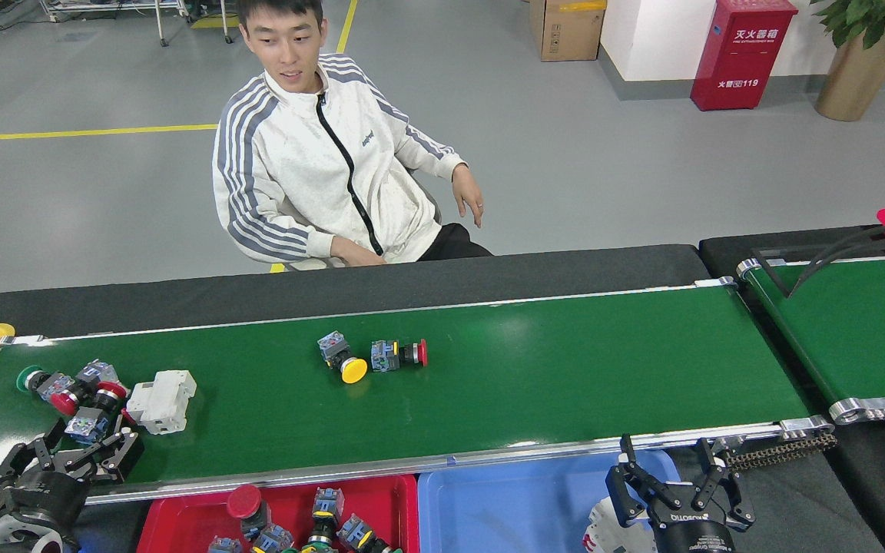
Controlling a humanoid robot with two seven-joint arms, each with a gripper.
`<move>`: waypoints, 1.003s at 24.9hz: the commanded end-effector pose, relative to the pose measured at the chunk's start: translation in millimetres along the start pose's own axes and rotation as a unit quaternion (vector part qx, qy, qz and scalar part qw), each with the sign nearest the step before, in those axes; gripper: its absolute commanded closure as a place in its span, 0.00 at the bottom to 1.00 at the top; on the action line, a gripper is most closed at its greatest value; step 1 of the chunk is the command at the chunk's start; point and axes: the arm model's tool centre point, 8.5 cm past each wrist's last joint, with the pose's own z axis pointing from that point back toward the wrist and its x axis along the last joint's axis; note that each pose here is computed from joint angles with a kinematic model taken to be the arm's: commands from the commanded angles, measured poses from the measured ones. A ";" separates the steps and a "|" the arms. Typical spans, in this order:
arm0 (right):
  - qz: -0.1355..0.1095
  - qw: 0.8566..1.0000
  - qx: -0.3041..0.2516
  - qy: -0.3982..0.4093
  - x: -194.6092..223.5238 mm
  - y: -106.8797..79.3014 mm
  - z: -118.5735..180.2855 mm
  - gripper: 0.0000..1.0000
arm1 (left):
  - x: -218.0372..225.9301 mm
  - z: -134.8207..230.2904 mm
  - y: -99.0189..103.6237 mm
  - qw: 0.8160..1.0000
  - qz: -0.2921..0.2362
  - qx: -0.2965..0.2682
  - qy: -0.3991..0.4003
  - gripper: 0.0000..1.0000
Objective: Pick switch part from conveyor to tray
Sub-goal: 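Reach the left gripper to the white switch block and grasp it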
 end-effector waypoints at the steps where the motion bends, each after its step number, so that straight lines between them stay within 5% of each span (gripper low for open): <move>1: 0.001 1.000 -0.009 0.007 -3.8 -6.1 -1.7 0.01 | 6.6 1.3 12.2 0.998 0.008 0.035 -0.044 0.89; 8: 0.007 1.000 -0.011 0.014 -15.0 -8.7 -3.0 0.01 | 62.8 34.5 26.5 0.975 -0.019 0.083 -0.204 0.89; 12: -0.003 1.000 -0.020 0.007 -21.5 -17.7 -5.3 0.01 | 79.6 66.2 14.3 0.972 -0.031 0.083 -0.216 0.83; 15: -0.022 0.999 -0.033 -0.014 -33.2 -30.9 -7.1 0.01 | 95.8 92.6 -0.5 0.972 -0.023 0.079 -0.220 0.56; 18: -0.036 0.998 -0.044 -0.039 -40.8 -39.6 -10.1 0.01 | 109.1 111.2 -7.0 0.972 -0.012 0.082 -0.221 0.04; 25: -0.036 0.996 -0.046 -0.074 -38.6 -43.1 -9.5 0.01 | 93.0 120.5 -5.5 0.978 -0.006 0.090 -0.188 0.00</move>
